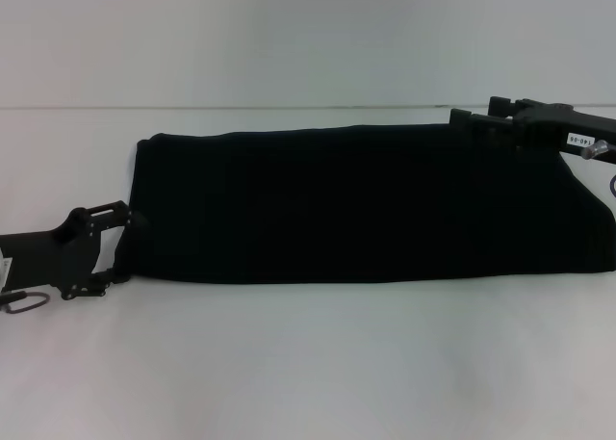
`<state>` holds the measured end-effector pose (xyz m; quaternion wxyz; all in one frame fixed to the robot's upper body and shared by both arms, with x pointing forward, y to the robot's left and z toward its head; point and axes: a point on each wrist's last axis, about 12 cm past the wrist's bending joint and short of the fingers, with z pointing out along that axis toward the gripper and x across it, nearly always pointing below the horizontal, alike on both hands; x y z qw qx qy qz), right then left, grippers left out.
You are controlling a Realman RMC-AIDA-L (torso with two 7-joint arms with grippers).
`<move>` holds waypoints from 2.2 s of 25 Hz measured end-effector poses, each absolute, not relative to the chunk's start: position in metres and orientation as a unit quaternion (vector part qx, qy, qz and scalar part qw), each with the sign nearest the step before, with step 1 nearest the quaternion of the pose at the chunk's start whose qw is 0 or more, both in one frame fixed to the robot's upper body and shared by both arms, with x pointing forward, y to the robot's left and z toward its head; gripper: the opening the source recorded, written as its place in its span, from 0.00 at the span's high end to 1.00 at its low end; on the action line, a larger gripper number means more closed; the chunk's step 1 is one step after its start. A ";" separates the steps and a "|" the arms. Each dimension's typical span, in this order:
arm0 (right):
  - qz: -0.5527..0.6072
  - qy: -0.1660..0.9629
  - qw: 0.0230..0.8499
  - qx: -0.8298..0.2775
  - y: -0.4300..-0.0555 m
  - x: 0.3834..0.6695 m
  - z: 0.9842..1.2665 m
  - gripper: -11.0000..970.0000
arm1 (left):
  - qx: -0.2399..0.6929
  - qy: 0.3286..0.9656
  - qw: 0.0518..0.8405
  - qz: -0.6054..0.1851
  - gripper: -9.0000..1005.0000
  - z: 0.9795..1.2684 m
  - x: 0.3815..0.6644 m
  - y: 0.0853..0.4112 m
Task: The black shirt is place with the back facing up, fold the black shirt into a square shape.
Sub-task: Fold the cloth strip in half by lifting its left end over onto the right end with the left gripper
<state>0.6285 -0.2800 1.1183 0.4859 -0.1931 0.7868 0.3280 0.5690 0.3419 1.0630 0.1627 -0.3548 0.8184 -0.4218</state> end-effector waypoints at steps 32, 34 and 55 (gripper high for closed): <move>0.330 0.785 0.489 -0.190 -0.281 0.629 1.120 0.04 | -0.325 0.830 0.134 -0.434 0.13 1.063 0.562 0.336; 0.330 0.785 0.489 -0.190 -0.281 0.629 1.120 0.04 | -0.325 0.829 0.132 -0.435 0.13 1.063 0.562 0.335; 0.329 0.784 0.491 -0.189 -0.282 0.630 1.122 0.04 | -0.341 0.827 0.162 -0.416 0.14 1.061 0.569 0.341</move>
